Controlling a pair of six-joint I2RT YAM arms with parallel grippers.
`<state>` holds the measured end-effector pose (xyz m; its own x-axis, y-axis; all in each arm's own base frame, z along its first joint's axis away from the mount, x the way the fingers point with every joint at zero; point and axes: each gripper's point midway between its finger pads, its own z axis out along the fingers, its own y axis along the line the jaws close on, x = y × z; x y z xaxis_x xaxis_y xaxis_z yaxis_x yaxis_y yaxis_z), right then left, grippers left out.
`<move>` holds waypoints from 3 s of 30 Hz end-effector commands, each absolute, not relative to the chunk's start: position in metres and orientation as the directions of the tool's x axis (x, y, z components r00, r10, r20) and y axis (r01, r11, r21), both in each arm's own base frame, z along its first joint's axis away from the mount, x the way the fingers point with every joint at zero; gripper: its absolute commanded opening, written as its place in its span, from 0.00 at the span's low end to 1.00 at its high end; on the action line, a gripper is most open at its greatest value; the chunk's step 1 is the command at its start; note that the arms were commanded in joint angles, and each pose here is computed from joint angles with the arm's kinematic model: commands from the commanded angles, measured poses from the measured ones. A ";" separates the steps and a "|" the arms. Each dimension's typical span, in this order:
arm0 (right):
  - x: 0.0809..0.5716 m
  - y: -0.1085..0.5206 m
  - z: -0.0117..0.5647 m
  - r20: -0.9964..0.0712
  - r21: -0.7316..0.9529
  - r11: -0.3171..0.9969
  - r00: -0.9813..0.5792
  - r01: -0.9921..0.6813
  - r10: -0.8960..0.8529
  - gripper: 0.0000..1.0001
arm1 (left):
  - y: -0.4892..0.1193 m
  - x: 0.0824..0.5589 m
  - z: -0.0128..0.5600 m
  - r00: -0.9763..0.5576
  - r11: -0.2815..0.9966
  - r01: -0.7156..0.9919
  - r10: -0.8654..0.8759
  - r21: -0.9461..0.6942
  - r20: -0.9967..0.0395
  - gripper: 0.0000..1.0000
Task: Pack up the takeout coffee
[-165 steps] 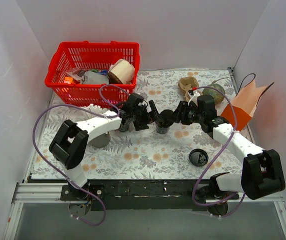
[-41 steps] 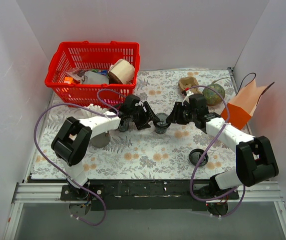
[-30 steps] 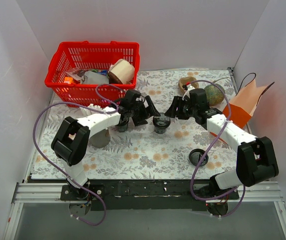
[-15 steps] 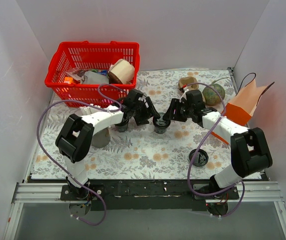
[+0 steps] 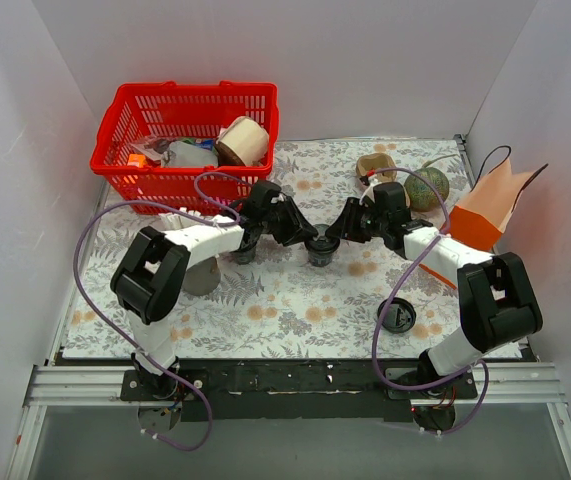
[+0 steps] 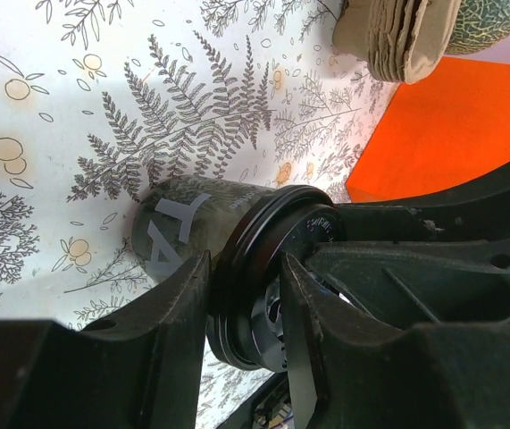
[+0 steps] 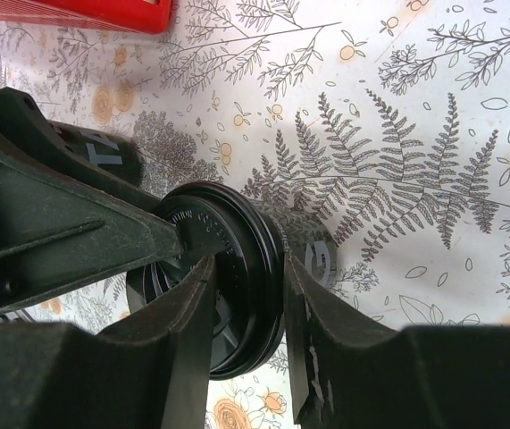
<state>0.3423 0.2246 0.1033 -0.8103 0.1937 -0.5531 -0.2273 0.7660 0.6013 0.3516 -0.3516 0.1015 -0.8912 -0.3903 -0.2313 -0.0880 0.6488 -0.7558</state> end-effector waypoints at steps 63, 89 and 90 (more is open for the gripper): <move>0.340 0.206 0.100 -0.577 0.496 0.844 -0.804 -0.203 0.145 0.39 | -0.350 0.340 0.113 -0.884 0.780 -0.060 -0.331 -0.622 -0.330 0.71; 0.419 0.248 0.107 -0.563 0.547 0.825 -0.793 -0.145 0.234 0.54 | -0.288 0.259 0.283 -0.756 0.657 0.220 -0.353 -0.721 -0.551 0.98; 0.422 0.249 0.113 -0.573 0.545 0.825 -0.786 -0.151 0.235 0.55 | -0.277 0.250 0.291 -0.741 0.655 0.222 -0.368 -0.722 -0.562 0.98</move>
